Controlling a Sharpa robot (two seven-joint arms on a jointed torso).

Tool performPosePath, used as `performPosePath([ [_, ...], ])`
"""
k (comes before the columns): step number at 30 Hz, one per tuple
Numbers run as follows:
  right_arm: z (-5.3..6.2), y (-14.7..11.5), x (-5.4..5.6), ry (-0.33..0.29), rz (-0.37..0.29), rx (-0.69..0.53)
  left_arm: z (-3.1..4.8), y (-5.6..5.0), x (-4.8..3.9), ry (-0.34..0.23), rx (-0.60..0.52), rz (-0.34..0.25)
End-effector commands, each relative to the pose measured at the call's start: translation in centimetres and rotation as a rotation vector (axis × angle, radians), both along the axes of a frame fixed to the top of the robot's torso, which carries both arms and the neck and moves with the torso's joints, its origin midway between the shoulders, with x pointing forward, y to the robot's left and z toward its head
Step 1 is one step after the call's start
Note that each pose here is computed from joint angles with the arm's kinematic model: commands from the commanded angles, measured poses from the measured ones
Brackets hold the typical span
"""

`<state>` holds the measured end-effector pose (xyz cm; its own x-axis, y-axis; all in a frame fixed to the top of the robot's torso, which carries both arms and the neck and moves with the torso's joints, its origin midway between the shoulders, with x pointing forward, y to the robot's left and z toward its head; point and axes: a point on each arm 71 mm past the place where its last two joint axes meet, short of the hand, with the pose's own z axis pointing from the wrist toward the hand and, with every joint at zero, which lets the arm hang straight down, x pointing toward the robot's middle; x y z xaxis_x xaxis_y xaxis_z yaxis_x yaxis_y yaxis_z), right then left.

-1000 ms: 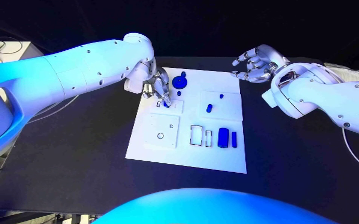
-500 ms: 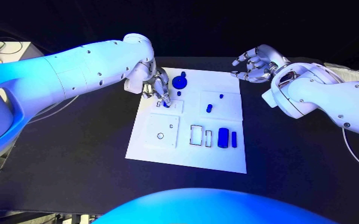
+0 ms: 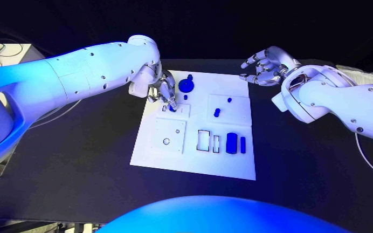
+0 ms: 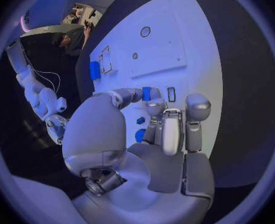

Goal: Assemble the parts on the task board

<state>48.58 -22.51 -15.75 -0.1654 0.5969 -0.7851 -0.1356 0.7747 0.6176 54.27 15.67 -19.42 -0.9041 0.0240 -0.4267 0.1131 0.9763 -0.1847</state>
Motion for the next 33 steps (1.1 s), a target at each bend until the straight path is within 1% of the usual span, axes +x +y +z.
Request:
performPosePath([
  [1,-0.04,0.13,-0.05,0.002,0.013,-0.005,-0.06,-0.17,-0.01,-0.01,0.002,-0.002],
  [33,-0.07,0.18,0.0,0.003,0.014,-0.006,0.01,-0.56,-0.17,-0.022,-0.004,-0.008],
])
